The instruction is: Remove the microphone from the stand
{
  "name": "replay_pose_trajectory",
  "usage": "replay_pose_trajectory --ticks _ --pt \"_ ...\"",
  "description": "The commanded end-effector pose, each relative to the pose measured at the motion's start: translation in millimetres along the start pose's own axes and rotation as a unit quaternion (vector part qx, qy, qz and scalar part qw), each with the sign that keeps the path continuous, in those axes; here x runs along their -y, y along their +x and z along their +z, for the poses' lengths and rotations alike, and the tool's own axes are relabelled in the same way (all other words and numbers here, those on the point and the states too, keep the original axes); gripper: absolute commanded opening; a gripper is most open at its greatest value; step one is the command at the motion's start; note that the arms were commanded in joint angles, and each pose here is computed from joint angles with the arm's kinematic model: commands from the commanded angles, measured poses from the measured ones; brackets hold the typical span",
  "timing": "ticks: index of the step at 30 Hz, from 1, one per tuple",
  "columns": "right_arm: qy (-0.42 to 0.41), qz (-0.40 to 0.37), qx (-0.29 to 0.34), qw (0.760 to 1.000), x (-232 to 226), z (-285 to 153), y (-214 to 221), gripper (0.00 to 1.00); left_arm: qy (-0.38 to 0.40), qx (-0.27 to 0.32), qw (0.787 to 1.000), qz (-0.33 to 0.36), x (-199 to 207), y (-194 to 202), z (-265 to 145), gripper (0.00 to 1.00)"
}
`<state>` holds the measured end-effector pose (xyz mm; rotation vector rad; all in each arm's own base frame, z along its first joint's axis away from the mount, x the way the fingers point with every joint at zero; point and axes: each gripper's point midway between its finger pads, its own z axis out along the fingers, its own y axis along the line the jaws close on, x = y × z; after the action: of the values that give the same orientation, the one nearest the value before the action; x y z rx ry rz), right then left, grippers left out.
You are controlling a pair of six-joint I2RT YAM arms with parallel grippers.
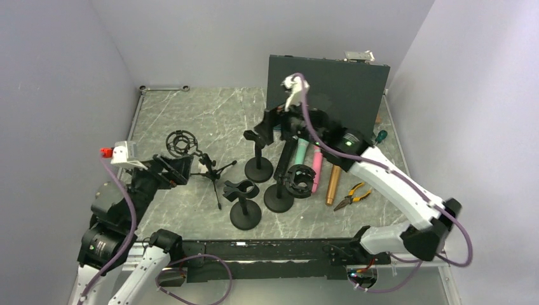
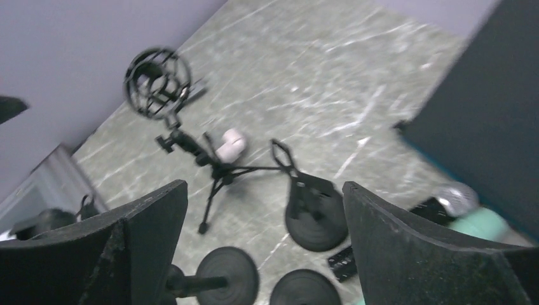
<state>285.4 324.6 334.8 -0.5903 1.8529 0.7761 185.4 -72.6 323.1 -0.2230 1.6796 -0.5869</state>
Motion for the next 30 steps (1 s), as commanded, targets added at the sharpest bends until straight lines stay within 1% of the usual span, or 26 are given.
replay_pose_trajectory --ticks 1,3,4,8,10,13,15,18,20,22,25,30 --pt "0.146 0.006 0.081 0.986 44 -65 -37 0.97 0.055 0.087 0.993 0.05 30 -56 -22 0.99" --pt "0.214 0.012 0.111 0.97 66 -101 -47 1.0 0.063 0.113 0.989 0.066 35 -72 -30 0.99" --pt "0.24 0.016 0.132 0.962 72 -124 -54 1.0 0.065 0.127 0.987 0.076 38 -81 -35 0.99" --pt "0.345 0.035 0.181 0.92 101 -200 -66 1.0 0.074 0.183 0.975 0.102 48 -114 -56 0.99" --pt "0.381 0.045 0.203 0.901 110 -236 -70 1.0 0.078 0.21 0.968 0.113 52 -129 -66 0.99" --pt "0.398 0.056 0.233 0.886 112 -275 -75 1.0 0.081 0.246 0.958 0.125 58 -148 -81 0.99" --pt "0.397 0.064 0.251 0.881 111 -295 -79 1.0 0.083 0.263 0.952 0.134 61 -157 -88 0.99" --pt "0.383 0.069 0.271 0.88 108 -313 -80 1.0 0.082 0.278 0.946 0.141 63 -166 -93 0.99" --pt "0.354 0.058 0.277 0.891 99 -315 -80 1.0 0.083 0.282 0.945 0.144 65 -169 -94 0.99" --pt "0.334 0.059 0.283 0.897 94 -320 -79 1.0 0.086 0.282 0.944 0.146 67 -170 -93 0.99" --pt "0.338 0.082 0.302 0.888 96 -333 -78 1.0 0.091 0.279 0.945 0.146 70 -171 -90 1.0" --pt "0.337 0.097 0.322 0.88 97 -348 -78 1.0 0.092 0.278 0.946 0.142 71 -172 -88 0.99"
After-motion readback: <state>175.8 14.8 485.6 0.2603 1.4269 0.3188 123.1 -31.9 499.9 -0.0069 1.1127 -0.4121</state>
